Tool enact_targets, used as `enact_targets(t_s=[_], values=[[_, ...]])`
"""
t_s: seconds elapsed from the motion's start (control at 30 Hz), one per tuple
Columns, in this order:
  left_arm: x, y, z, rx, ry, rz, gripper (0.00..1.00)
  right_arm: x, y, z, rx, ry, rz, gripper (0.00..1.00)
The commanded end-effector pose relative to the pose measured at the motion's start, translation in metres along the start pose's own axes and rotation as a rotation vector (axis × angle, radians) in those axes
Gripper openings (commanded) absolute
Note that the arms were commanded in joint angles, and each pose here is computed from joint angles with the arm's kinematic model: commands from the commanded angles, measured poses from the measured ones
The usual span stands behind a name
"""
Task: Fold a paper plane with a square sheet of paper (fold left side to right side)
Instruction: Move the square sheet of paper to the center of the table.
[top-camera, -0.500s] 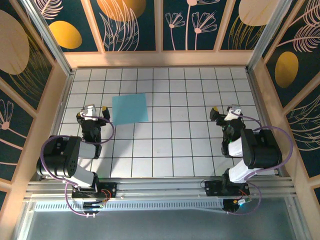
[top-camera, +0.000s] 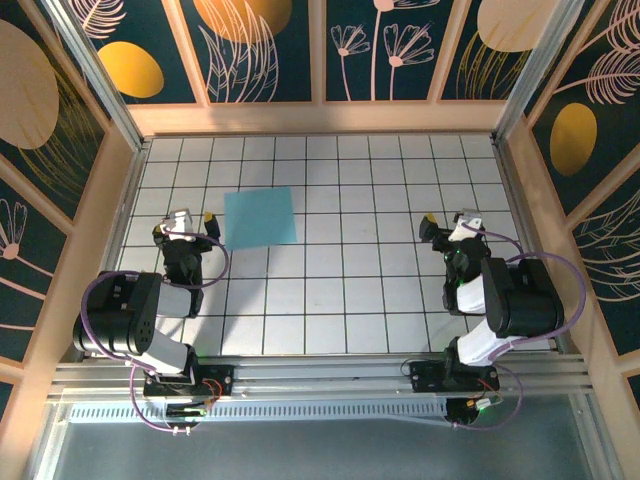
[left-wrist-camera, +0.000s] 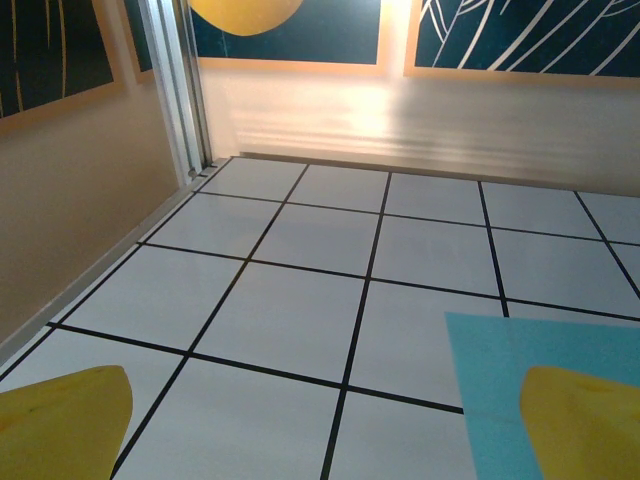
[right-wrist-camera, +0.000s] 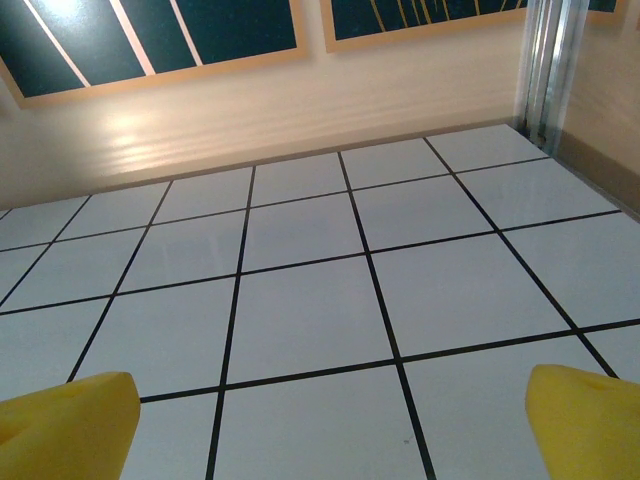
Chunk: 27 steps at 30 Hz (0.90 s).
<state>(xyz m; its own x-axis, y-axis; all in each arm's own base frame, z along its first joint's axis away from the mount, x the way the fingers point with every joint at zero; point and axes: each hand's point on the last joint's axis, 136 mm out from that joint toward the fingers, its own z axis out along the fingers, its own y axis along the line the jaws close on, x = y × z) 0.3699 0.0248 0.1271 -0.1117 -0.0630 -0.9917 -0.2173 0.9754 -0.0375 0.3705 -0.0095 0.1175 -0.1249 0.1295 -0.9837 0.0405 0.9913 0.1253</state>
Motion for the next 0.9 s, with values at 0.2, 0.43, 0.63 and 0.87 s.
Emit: enact_targets(t_s=[0.2, 0.43, 0.63, 0.87], values=[[-0.011, 0.0, 0.001, 0.006, -0.044, -0.017, 0.99, -0.011, 0.0, 0.003, -0.025, -0.031, -0.002, 0.99], [-0.015, 0.003, -0.001, -0.009, -0.059, -0.023, 0.99, -0.014, -0.002, 0.001, -0.012, -0.041, 0.007, 0.99], [-0.064, 0.009, -0.002, -0.057, -0.061, -0.044, 0.99, -0.046, -0.004, -0.014, 0.019, -0.082, 0.028, 0.99], [-0.097, -0.007, 0.012, -0.044, 0.153, -0.274, 0.99, -0.065, 0.005, -0.02, 0.006, 0.049, 0.248, 0.99]])
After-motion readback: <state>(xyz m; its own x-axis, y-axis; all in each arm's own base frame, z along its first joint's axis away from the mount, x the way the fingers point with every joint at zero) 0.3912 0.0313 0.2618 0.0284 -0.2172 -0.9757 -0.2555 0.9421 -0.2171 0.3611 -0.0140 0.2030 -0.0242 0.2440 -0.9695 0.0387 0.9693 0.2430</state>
